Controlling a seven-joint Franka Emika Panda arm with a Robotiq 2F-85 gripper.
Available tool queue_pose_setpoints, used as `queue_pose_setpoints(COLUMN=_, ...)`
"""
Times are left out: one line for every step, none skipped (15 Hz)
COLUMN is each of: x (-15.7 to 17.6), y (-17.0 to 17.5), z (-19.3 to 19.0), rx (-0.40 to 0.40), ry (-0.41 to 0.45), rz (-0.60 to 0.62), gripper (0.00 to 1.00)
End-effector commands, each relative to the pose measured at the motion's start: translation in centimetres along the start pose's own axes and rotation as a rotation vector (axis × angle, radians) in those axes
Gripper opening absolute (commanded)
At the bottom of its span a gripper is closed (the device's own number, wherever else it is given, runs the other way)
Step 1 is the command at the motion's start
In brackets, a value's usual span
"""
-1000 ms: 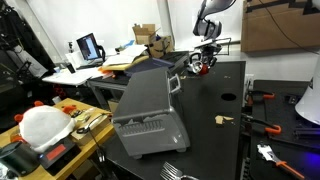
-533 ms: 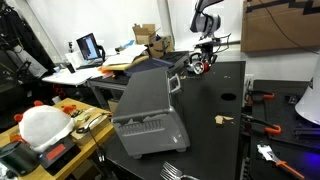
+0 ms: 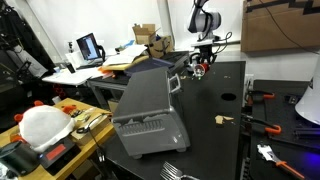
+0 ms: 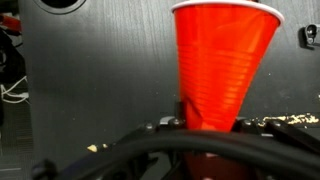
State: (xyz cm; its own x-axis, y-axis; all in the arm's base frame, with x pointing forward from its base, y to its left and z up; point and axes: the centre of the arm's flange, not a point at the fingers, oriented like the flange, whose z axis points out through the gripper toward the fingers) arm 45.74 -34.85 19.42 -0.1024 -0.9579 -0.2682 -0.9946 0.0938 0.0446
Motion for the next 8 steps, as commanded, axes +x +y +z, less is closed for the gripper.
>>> queue_pose_setpoints(x=-3.1, y=1.8, z=-1.7, rx=0.058, ry=0.091, rz=0.004, gripper=0.07)
queue_pose_setpoints(x=-3.4, y=1.8, z=-2.0, rx=0.073, ry=0.114, rz=-0.001, gripper=0.07)
queue_pose_setpoints(x=-3.7, y=1.7, z=-2.2, rx=0.086, ry=0.133, rz=-0.001, gripper=0.07)
queue_pose_setpoints(x=-3.9, y=1.7, z=-2.4, rx=0.098, ry=0.153, rz=-0.005, gripper=0.07)
queue_pose_setpoints(x=-4.2, y=1.7, z=-2.6, rx=0.11, ry=0.172, rz=-0.006, gripper=0.07)
queue_pose_setpoints(x=-4.5, y=1.6, z=-2.7, rx=0.122, ry=0.19, rz=-0.011, gripper=0.07)
queue_pose_setpoints(x=-4.7, y=1.6, z=-2.8, rx=0.136, ry=0.211, rz=-0.015, gripper=0.07)
queue_pose_setpoints(x=-5.0, y=1.6, z=-2.9, rx=0.15, ry=0.237, rz=-0.017, gripper=0.07)
